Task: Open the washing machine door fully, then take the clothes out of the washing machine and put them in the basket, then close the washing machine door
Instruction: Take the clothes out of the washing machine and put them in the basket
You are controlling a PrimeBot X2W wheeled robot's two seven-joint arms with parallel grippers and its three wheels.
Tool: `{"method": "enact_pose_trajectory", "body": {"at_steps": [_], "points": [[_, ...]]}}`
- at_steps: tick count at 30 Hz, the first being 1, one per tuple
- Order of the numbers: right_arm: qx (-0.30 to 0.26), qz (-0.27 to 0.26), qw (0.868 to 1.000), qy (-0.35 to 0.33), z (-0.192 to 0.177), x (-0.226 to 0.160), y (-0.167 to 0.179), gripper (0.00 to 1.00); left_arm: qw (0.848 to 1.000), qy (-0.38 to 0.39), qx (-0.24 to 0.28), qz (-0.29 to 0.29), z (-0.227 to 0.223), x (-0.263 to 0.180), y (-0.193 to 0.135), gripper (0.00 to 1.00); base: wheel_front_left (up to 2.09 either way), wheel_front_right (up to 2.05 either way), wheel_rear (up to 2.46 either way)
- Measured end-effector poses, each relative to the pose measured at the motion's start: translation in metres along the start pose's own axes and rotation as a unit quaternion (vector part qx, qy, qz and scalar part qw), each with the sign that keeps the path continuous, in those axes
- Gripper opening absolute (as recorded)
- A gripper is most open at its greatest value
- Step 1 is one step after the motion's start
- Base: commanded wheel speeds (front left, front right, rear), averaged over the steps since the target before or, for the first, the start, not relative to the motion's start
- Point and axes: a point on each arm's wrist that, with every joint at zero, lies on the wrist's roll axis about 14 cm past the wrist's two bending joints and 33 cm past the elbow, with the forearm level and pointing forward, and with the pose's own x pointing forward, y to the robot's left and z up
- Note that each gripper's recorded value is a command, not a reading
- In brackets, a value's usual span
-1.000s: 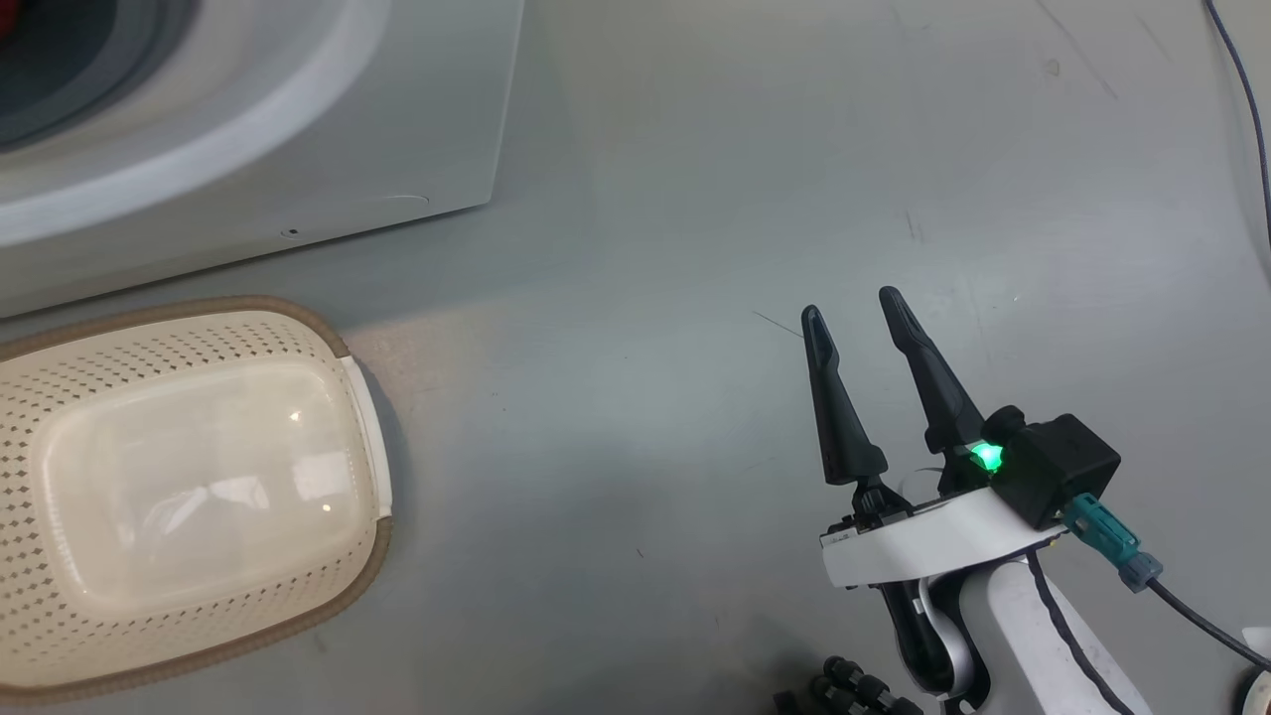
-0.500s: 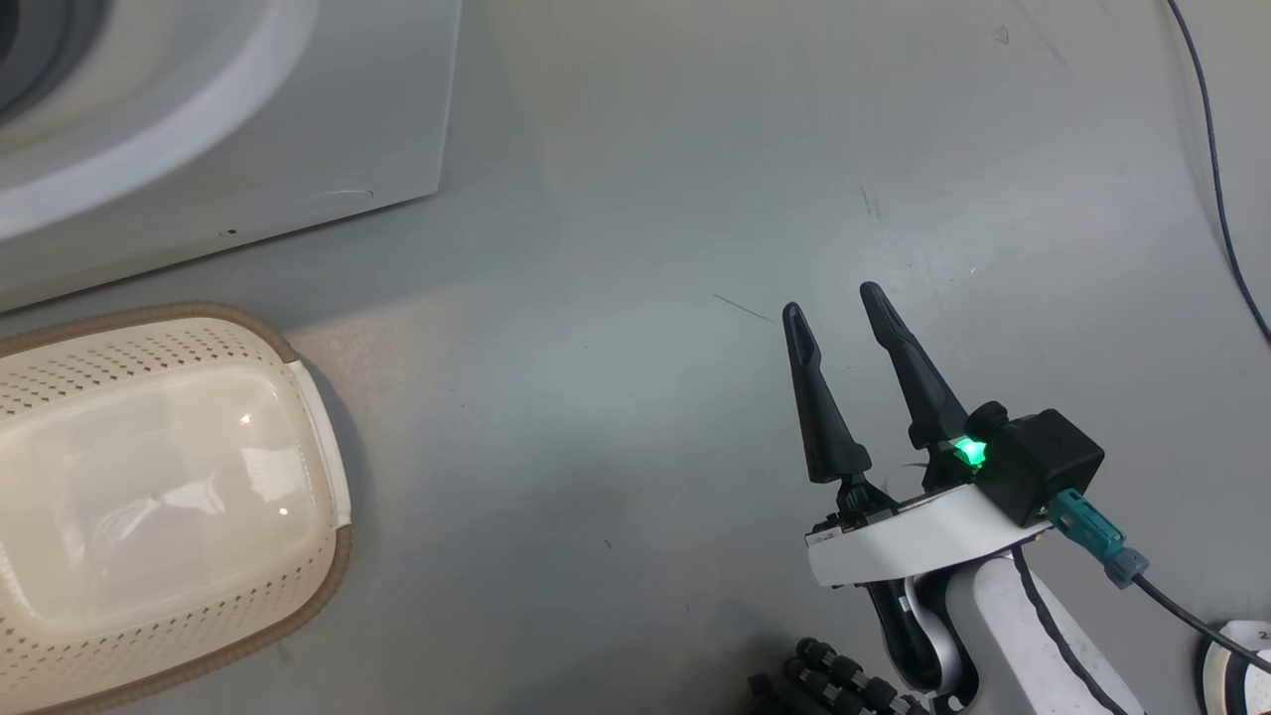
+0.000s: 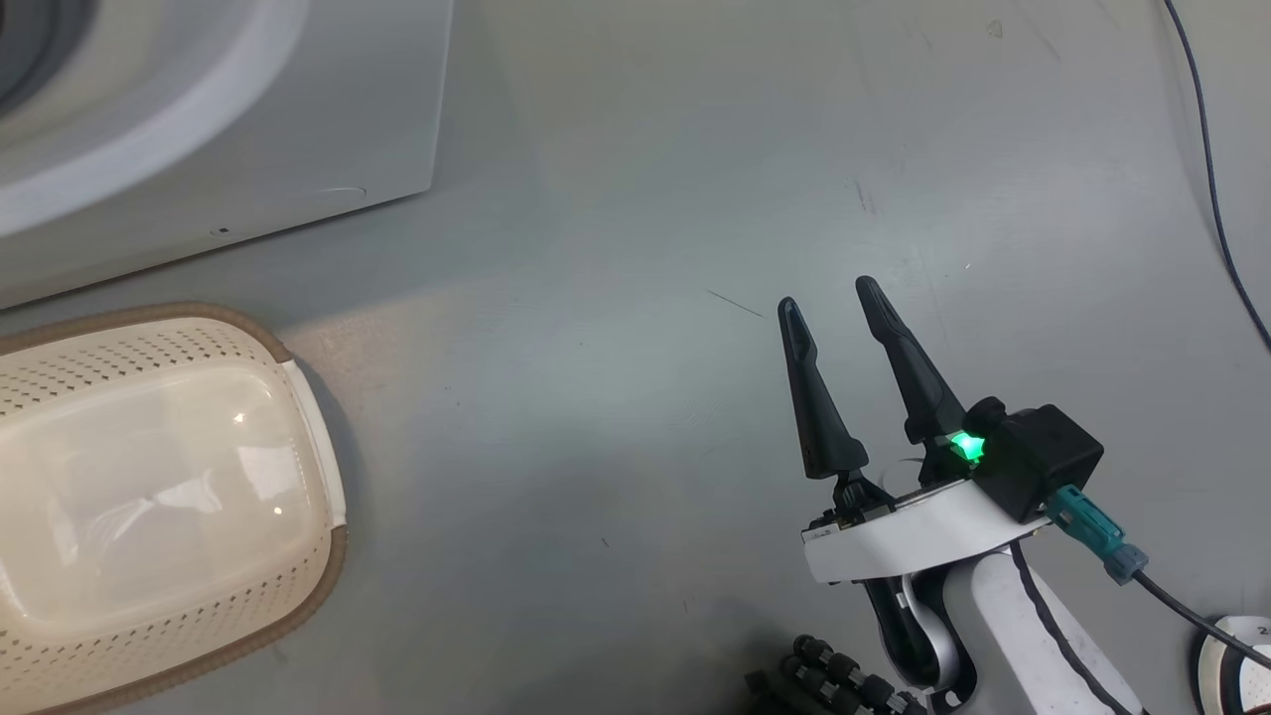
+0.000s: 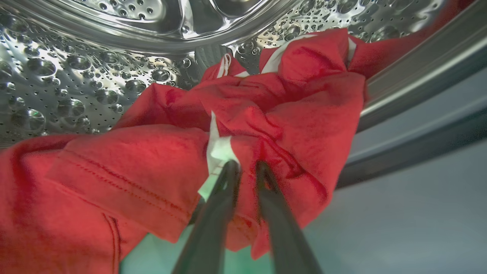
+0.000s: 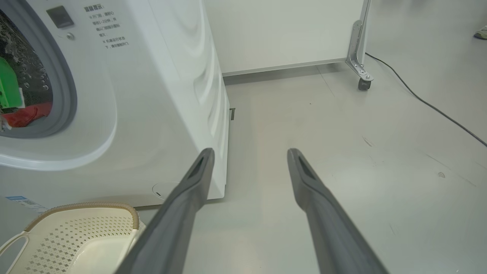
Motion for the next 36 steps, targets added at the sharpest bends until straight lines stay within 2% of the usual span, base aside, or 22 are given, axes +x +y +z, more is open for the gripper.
{"method": "enact_pose_trajectory", "body": {"at_steps": [13, 18, 29, 36], "points": [[0.001, 0.014, 1.000, -0.026, 0.016, 0.007, 0.008, 1.00, 0.999, -0.037, 0.003, 0.000, 0.014, -0.015, 0.001, 0.00, 0.00, 0.00, 0.00], [0.001, 0.012, 0.999, -0.045, 0.030, 0.006, 0.007, 1.00, 0.998, -0.066, -0.007, -0.012, 0.026, -0.029, -0.011, 0.00, 0.00, 0.00, 0.00], [0.000, 0.020, 0.997, -0.077, 0.051, 0.003, 0.011, 1.00, 0.994, -0.100, -0.037, -0.022, 0.015, -0.075, -0.028, 0.00, 0.00, 0.00, 0.00], [0.003, 0.041, 0.996, -0.084, 0.055, -0.002, 0.023, 1.00, 0.990, -0.136, -0.035, -0.016, 0.020, -0.110, -0.030, 0.00, 0.00, 0.00, 0.00]]}}
